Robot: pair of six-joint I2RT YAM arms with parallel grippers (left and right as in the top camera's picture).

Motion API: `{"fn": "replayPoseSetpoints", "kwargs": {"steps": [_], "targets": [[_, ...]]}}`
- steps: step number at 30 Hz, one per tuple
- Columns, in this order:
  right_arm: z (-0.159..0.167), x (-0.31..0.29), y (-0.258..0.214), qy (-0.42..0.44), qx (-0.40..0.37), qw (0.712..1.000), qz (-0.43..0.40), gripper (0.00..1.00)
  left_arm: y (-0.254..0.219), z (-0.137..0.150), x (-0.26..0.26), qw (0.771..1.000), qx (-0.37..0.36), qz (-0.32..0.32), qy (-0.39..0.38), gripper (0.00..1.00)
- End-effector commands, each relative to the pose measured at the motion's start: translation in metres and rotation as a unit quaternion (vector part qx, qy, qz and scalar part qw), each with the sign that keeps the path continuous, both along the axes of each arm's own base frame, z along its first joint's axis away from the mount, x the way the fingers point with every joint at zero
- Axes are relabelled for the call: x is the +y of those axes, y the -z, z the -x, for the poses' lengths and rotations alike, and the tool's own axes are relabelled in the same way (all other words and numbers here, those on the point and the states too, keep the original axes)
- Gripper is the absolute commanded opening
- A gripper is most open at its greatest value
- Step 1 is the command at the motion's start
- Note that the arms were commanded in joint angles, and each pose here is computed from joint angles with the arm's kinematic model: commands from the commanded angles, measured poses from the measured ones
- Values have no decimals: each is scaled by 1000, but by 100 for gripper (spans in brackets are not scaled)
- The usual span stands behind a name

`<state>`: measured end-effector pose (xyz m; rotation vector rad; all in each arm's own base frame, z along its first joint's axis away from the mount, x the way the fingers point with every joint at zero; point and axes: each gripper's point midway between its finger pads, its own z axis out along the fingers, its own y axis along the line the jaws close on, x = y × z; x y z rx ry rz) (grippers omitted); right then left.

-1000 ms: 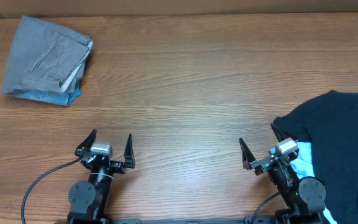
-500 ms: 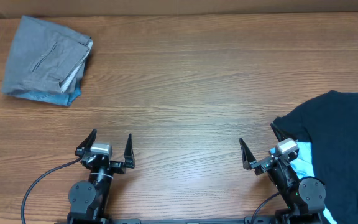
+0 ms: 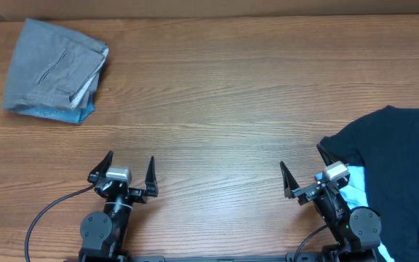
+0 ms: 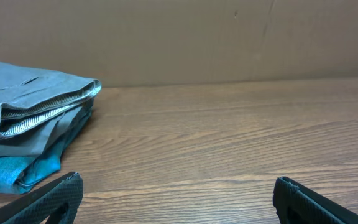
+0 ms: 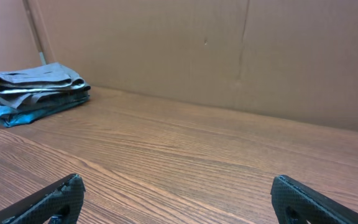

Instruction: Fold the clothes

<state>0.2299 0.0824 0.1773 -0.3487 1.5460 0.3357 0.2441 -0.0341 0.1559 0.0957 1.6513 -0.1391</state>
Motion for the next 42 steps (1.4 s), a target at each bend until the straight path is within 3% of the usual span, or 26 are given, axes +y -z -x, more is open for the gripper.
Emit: {"fn": "replayPoseSetpoints", "kwargs": {"steps": [1, 26, 34, 42], "targets": [[0, 0, 2, 0, 0, 1000, -2, 100, 1, 0, 0, 1000, 1, 9, -1, 100], [0, 0, 2, 0, 0, 1000, -2, 100, 1, 0, 0, 1000, 1, 12, 2, 100], [0, 0, 2, -1, 0, 1000, -2, 100, 0, 1, -6, 988, 24, 154, 7, 100], [3, 7, 2, -22, 0, 1000, -2, 100, -5, 5, -23, 978, 31, 198, 54, 100]]}}
